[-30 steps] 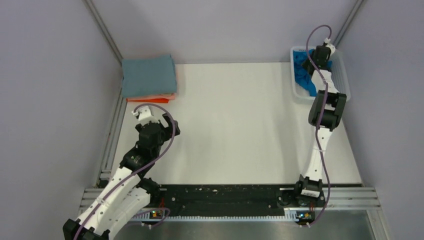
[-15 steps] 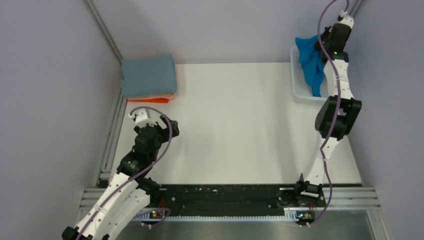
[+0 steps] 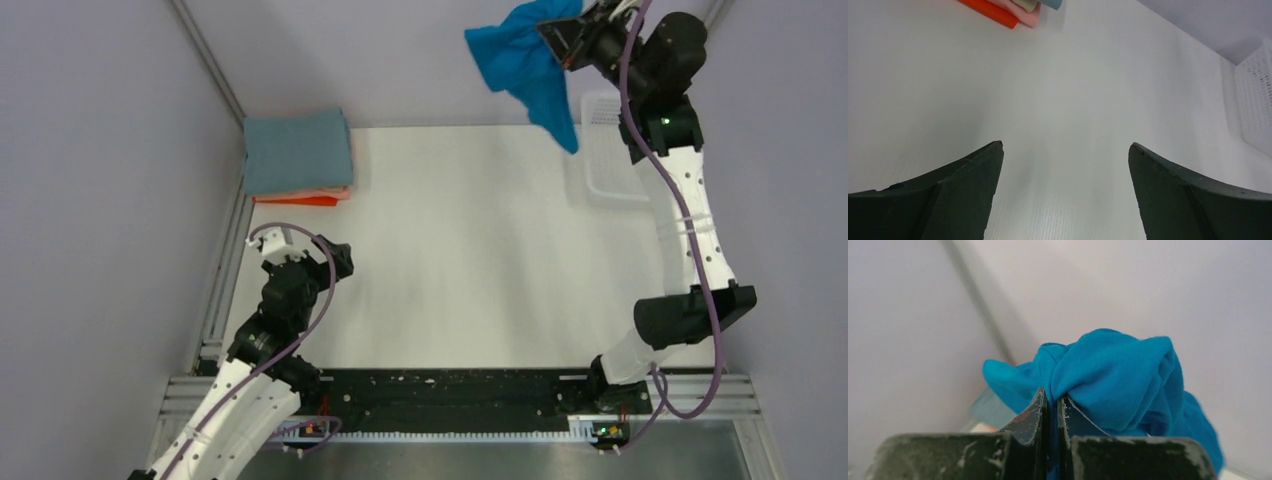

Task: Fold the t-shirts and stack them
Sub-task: Move the tshirt to the center of the board, then flatten out the tshirt

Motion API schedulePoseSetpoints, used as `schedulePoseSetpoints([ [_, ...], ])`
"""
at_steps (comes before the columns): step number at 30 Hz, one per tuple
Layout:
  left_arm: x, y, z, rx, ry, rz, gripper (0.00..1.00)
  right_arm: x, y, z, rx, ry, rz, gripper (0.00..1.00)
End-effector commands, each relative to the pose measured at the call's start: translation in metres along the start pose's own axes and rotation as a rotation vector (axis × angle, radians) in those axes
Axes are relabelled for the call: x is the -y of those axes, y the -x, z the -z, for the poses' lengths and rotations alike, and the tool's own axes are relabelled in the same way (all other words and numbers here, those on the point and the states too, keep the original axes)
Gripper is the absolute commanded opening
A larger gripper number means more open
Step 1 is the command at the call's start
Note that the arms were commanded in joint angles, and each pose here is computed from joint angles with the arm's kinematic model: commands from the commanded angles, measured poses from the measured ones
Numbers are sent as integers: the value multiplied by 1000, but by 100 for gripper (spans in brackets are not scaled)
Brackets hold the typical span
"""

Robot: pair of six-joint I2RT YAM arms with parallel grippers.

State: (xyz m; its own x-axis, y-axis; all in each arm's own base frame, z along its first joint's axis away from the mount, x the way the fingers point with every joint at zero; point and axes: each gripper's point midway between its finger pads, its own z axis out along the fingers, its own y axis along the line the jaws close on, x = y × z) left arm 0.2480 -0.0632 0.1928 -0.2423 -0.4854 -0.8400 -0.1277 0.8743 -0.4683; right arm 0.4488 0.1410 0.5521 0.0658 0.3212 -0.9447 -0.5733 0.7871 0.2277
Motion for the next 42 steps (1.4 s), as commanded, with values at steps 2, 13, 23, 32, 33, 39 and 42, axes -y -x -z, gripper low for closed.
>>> schedulePoseSetpoints([
  [2, -5, 4, 2, 16, 31, 29, 99, -79, -50, 16, -112, 321, -123, 0],
  [13, -4, -6, -8, -19, 49, 32, 99, 6, -292, 82, -444, -42, -354, 28],
  [23, 21, -39, -30, -160, -43, 17, 99, 76, -304, 131, -528, -479, -142, 99],
  [32, 52, -86, -73, -405, -67, -4, 99, -14, -347, 161, -618, -190, 216, 99],
  [33, 55, -90, -77, -438, -68, -19, 99, -22, -354, 160, -630, -166, 259, 98],
  [39, 61, -112, -96, -547, -41, -35, 99, -31, -392, 131, -678, -182, 398, 95],
  [42, 62, -119, -102, -576, -37, -41, 99, -12, -406, 118, -696, -280, 445, 89],
])
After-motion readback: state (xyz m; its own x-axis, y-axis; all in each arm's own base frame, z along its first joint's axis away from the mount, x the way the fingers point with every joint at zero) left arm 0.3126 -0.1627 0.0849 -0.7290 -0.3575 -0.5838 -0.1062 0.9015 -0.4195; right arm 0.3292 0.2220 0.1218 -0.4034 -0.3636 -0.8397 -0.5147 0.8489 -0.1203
